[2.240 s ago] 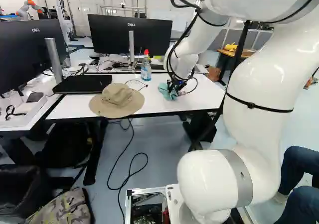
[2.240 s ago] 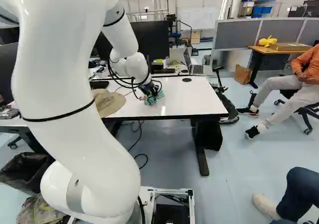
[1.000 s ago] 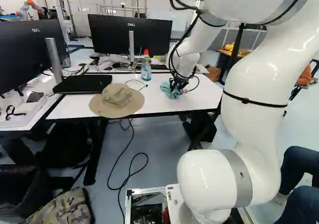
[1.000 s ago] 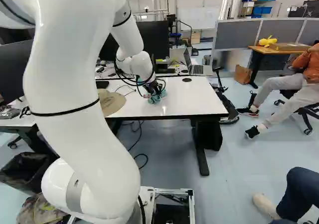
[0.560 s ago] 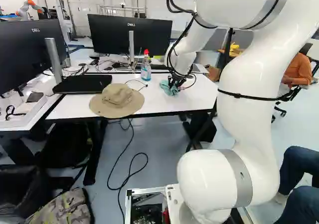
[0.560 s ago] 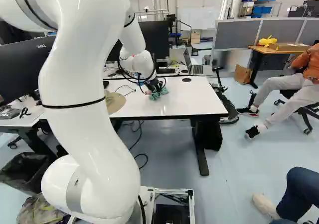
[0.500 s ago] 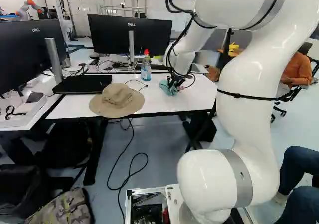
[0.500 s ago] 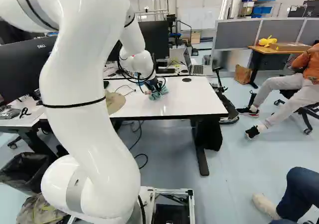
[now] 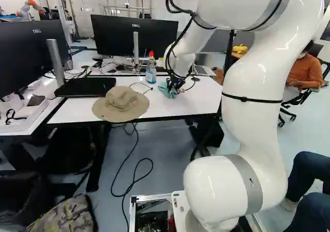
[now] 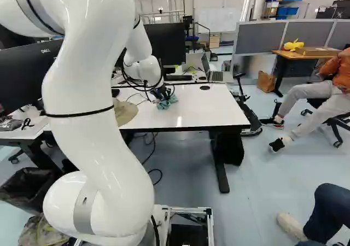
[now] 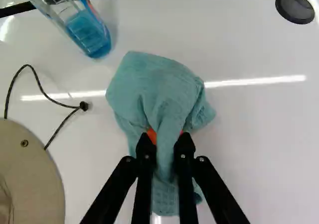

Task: Clean the table with the green towel

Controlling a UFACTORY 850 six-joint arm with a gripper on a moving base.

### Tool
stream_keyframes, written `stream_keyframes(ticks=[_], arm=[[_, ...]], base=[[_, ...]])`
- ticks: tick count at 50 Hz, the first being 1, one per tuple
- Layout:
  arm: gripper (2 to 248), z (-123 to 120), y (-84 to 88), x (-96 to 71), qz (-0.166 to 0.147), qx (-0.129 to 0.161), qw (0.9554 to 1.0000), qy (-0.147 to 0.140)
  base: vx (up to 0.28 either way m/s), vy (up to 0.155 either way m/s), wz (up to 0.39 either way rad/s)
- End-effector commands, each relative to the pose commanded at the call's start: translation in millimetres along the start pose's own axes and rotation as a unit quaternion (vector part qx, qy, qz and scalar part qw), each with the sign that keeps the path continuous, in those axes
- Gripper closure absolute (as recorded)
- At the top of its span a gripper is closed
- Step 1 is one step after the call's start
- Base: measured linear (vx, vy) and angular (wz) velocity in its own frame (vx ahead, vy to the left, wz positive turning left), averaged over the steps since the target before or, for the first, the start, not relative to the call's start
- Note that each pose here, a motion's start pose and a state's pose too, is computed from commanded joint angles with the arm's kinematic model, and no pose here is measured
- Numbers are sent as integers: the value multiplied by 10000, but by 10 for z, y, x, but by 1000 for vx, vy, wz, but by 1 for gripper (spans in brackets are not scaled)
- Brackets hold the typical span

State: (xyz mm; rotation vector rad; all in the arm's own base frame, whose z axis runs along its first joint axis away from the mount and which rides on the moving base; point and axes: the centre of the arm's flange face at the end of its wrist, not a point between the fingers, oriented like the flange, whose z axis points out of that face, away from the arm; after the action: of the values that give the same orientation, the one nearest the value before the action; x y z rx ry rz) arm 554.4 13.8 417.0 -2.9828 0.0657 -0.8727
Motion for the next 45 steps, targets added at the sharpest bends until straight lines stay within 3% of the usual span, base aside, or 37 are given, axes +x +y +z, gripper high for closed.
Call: stream_keyframes(ticks=[22, 45], arm=[[199, -222, -14, -325, -28, 11, 9999, -97], [199, -299, 333, -413, 259, -169, 9995, -109]], base=[[0, 0, 0], [0, 0, 0]])
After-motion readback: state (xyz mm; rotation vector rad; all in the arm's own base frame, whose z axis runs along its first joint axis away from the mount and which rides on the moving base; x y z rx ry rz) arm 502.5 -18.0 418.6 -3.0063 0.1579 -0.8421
